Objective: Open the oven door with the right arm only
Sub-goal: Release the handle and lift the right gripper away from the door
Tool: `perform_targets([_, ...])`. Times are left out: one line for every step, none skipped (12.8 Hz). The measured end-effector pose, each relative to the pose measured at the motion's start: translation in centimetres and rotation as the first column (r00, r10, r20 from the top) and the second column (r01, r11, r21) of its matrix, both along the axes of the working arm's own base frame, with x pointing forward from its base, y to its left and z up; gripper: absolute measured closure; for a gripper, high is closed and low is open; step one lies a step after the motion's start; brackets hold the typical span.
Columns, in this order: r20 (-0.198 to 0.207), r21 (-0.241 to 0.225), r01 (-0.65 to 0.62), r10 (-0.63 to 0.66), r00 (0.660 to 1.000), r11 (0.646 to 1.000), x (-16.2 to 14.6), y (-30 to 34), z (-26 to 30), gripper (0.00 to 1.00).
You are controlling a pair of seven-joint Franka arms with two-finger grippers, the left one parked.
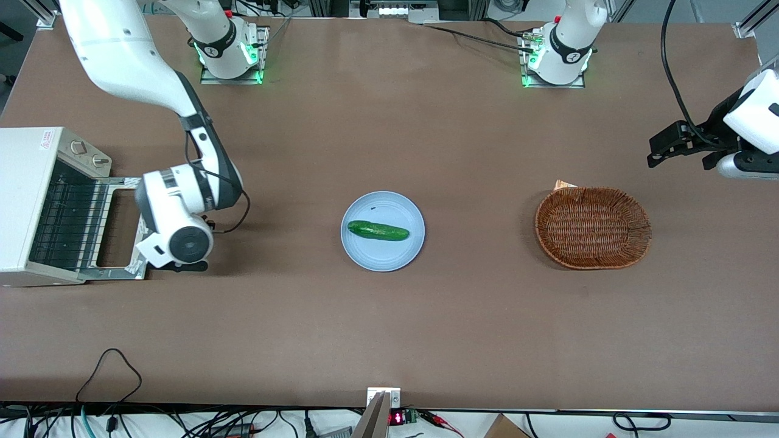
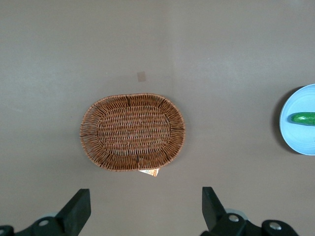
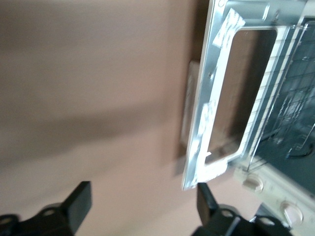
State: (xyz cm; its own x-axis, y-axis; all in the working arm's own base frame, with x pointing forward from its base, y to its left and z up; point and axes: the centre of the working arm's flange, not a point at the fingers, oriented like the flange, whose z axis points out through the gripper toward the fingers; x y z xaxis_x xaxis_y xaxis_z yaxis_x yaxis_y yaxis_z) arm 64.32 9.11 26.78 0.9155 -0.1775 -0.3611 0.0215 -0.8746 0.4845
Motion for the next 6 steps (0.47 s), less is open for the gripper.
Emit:
perform_targets([-0.003, 0.050, 0.027, -0.026, 1.000, 0.998, 0.3, 0.3, 2.4, 0.00])
perform_targets([-0.003, 0.102, 0.052, -0.052, 0.999, 0.993, 0.5, 0.4, 4.7, 0.00])
perform_targets([-0.001, 0.163, 0.073, -0.073, 0.997, 0.984, 0.6, 0.2, 6.8, 0.00])
perform_targets([0.002, 0.230, 0.083, -0.086, 0.996, 0.970, 0.6, -0.7, 9.0, 0.00])
perform_targets([0.007, 0.294, 0.083, -0.089, 0.996, 0.952, 0.5, -2.1, 11.5, 0.00])
perform_targets([0.016, 0.357, 0.085, -0.097, 0.995, 0.930, 0.2, -3.8, 14.3, 0.00])
